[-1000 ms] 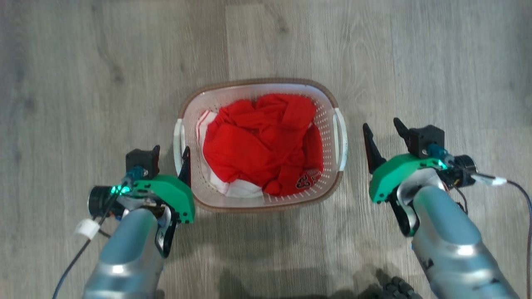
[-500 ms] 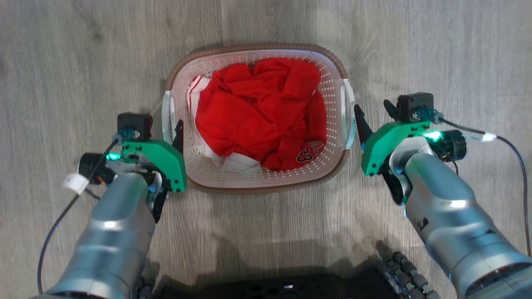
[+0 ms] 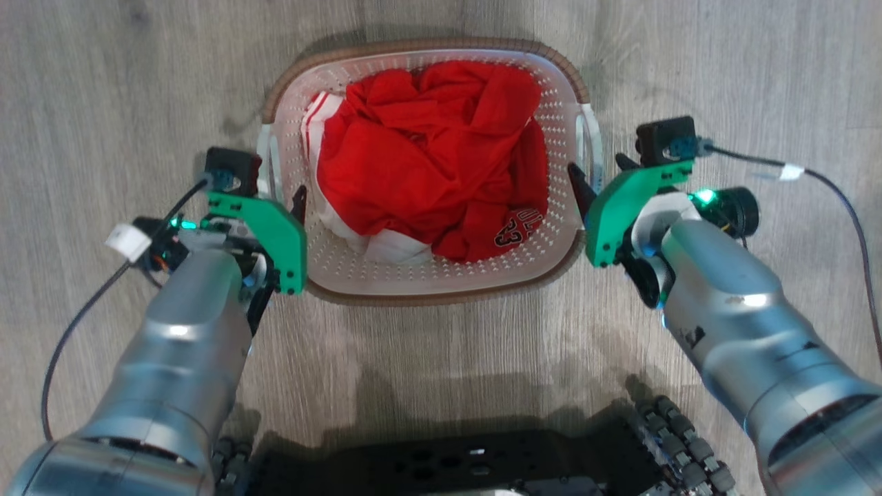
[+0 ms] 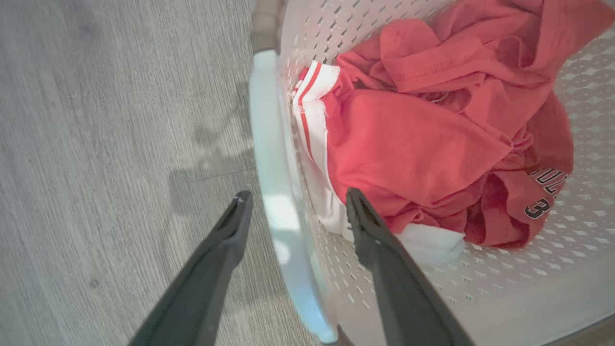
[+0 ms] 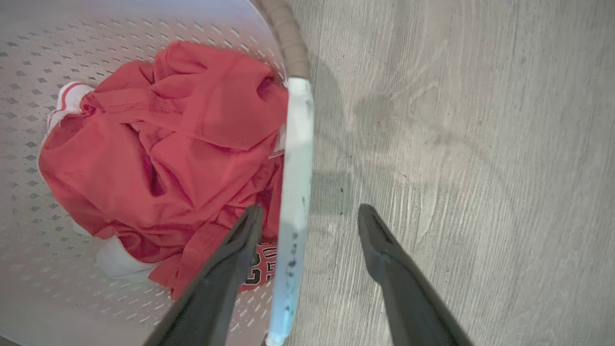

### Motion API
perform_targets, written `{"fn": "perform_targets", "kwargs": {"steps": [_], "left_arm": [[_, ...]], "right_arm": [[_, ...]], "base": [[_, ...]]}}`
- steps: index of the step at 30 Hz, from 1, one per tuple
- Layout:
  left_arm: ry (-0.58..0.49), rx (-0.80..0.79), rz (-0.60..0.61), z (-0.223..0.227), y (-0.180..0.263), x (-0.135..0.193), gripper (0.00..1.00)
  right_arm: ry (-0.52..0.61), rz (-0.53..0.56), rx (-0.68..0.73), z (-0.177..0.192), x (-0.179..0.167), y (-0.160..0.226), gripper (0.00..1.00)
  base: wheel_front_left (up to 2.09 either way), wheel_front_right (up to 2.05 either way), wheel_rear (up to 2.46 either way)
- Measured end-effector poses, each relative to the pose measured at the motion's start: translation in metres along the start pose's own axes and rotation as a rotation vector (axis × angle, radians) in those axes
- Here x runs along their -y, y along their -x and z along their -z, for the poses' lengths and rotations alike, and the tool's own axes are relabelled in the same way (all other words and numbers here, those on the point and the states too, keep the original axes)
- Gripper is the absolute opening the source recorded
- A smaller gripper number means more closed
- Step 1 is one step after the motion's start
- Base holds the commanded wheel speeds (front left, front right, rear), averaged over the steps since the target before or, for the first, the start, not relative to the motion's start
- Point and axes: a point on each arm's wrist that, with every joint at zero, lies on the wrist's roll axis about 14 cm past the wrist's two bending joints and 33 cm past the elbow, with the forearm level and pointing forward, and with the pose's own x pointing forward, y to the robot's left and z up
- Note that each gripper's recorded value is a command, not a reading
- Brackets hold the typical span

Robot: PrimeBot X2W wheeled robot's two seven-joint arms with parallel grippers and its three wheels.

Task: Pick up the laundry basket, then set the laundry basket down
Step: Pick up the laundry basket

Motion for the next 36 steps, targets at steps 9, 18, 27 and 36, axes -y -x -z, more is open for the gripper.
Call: {"fn": "perform_targets", "kwargs": {"steps": [9,18,27,36], "left_arm": [[-0.006,-0.113,0.031,0.016,-0.018,0.004,1.0],[0.036,-0.178,0.037,0.02,-0.028,0.003,1.0],[0.046,-0.188,0.044,0.023,-0.035,0.002,1.0],[0.045,-0.184,0.046,0.023,-0.038,0.001,1.0]], "right_arm": [[-0.013,-0.008,-0.079,0.01,0.004,-0.02,1.0],[-0.04,-0.008,-0.134,0.019,0.006,-0.033,1.0],[-0.075,-0.008,-0.155,0.026,0.007,-0.041,1.0],[-0.056,-0.017,-0.172,0.029,0.006,-0.047,1.0]], "base": [[0.0,0.0,0.0],[0.0,0.0,0.0],[0.0,0.0,0.0],[0.0,0.0,0.0]]}}
